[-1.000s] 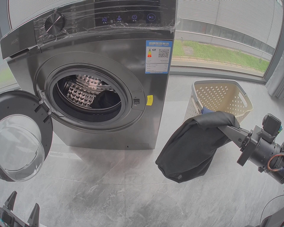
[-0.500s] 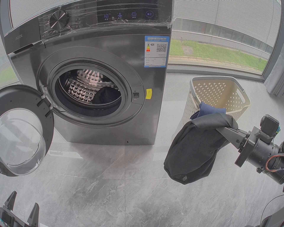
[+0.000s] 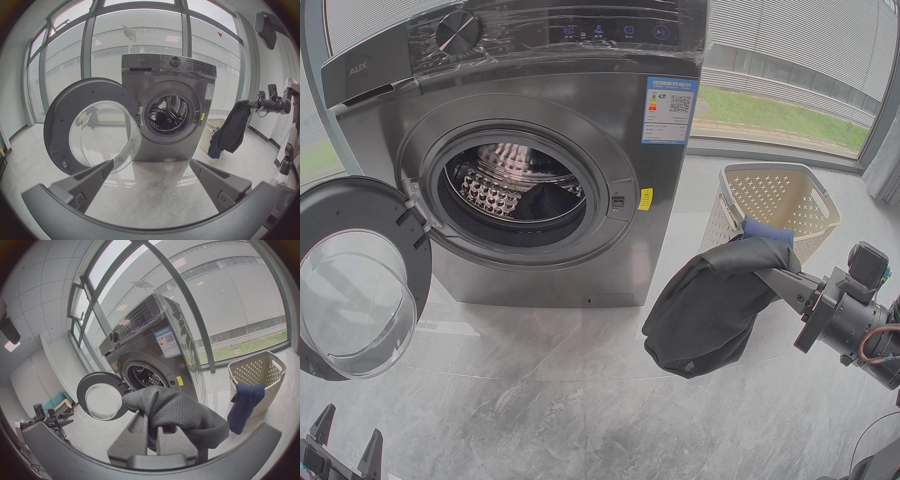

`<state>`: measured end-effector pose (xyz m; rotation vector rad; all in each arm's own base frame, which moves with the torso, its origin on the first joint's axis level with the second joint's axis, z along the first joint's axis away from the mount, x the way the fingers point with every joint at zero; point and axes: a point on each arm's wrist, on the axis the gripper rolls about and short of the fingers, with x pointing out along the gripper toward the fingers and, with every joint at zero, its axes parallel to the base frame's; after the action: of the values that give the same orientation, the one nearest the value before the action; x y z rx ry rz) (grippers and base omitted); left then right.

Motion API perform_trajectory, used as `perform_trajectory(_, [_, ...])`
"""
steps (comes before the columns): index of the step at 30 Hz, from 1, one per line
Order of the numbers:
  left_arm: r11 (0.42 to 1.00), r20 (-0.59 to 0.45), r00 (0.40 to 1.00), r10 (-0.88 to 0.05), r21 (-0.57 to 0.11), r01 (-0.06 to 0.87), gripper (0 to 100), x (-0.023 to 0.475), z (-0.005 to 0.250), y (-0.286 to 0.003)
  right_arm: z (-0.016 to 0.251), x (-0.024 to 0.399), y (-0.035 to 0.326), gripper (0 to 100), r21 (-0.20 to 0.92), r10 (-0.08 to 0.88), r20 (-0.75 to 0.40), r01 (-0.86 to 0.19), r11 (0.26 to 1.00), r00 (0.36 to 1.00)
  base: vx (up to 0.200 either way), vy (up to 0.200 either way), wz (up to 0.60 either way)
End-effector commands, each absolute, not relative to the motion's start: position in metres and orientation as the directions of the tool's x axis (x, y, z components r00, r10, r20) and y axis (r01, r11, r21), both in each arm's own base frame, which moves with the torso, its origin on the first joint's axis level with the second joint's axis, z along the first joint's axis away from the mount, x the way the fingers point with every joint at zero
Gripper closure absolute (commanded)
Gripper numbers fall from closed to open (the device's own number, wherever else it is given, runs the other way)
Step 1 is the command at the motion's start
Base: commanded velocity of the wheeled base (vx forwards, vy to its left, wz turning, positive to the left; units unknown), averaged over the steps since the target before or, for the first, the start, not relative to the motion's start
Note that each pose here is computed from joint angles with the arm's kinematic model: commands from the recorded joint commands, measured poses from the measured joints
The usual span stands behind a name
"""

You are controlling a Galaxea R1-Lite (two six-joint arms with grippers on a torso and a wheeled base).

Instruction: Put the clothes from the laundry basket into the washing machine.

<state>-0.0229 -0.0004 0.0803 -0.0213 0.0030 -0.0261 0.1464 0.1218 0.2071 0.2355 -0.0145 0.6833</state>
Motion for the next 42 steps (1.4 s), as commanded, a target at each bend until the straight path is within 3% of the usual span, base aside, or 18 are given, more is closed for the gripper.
perform_trajectory(1, [0.999, -0.003, 1.0, -0.026, -0.022, 0.026, 0, -0.0229, 0.0754, -0.0004, 0.2068, 0.1467, 0.1221, 100, 0.211, 0.624, 0.089, -0.626, 0.75, 0.777, 0.0, 0.2, 0.0])
perform_trajectory(12, [0.999, -0.003, 1.0, -0.026, -0.022, 0.026, 0, -0.0229, 0.0754, -0.0004, 0.2068, 0.1469, 0.1219, 100, 0.211, 0.622, 0.089, -0.625, 0.751, 0.778, 0.0, 0.036, 0.0])
perform_trajectory(18, [0.999, -0.003, 1.0, -0.026, -0.023, 0.026, 0, -0.0229, 0.0754, -0.0004, 0.2064, 0.1472, 0.1213, 100, 0.211, 0.62, 0.087, -0.623, 0.753, 0.78, -0.2, 0.0, 0.0])
perform_trajectory(27, [0.999, -0.003, 1.0, -0.026, -0.02, 0.026, 0, -0.0229, 0.0754, -0.0004, 0.2061, 0.1478, 0.1211, 100, 0.212, 0.619, 0.086, -0.621, 0.754, 0.781, 0.0, 0.0, 0.0])
perform_trajectory(42, [1.0, -0.003, 1.0, -0.028, -0.015, 0.028, 0, -0.0229, 0.0754, -0.0004, 0.2038, 0.1486, 0.1221, 100, 0.214, 0.619, 0.075, -0.619, 0.755, 0.781, 0.0, 0.2, 0.0])
